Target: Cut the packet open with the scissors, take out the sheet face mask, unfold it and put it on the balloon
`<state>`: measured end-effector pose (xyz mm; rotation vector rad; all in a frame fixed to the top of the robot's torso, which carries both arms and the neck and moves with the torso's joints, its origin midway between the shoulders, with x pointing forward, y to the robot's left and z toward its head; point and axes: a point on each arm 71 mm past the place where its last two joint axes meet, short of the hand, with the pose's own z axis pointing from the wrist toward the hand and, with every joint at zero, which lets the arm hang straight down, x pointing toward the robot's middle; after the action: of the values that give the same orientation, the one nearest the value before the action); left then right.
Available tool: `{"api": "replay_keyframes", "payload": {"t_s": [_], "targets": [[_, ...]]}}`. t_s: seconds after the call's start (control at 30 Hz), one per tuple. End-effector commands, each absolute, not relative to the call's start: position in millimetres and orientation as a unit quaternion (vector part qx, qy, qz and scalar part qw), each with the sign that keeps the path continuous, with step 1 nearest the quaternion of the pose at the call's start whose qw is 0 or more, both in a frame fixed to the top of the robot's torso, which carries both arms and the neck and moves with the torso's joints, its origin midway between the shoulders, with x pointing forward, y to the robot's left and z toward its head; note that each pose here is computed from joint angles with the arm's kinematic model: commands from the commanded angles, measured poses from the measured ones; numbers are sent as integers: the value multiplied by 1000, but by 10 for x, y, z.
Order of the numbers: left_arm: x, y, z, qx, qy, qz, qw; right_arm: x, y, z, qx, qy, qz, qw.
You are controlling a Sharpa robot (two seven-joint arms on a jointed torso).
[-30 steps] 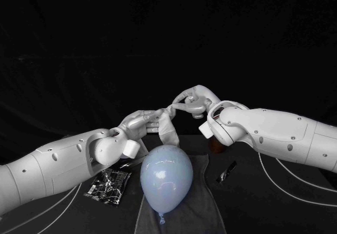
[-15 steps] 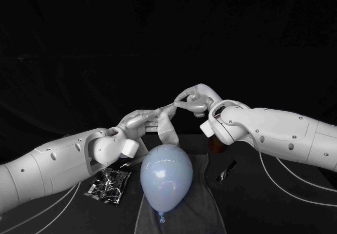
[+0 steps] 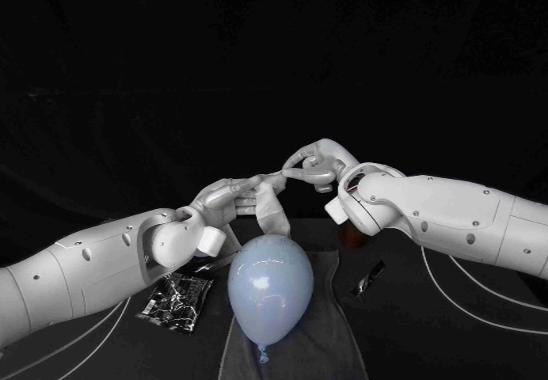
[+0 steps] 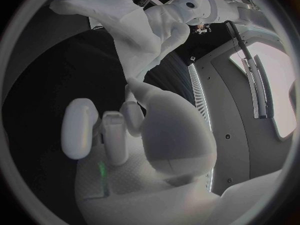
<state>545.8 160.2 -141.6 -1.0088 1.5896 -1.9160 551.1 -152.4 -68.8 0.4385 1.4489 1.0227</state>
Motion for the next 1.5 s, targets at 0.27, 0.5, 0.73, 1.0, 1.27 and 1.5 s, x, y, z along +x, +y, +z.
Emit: {"api": "replay_keyframes", "payload": {"t_s": [0.27, 0.5, 0.73, 1.0, 1.27, 1.5], "targets": [[5445, 1561, -1405, -360, 578, -700, 216, 5525, -1509, -691, 185, 632, 433, 615], [5446, 1565, -1408, -362, 579, -698, 217, 5531, -1514, -694, 189, 633, 434, 613], [5448, 1572, -1410, -364, 579, -695, 220, 5528, -1508, -698, 188, 635, 438, 608], [5451, 1581, -1414, -365, 582, -691, 226, 5527, -1513, -699, 189, 636, 439, 606], [5453, 1587, -1415, -366, 582, -690, 228, 5516, -1511, -696, 189, 634, 443, 606], [5453, 1588, -1416, -366, 582, -690, 228, 5508, -1514, -690, 190, 630, 446, 607]]}}
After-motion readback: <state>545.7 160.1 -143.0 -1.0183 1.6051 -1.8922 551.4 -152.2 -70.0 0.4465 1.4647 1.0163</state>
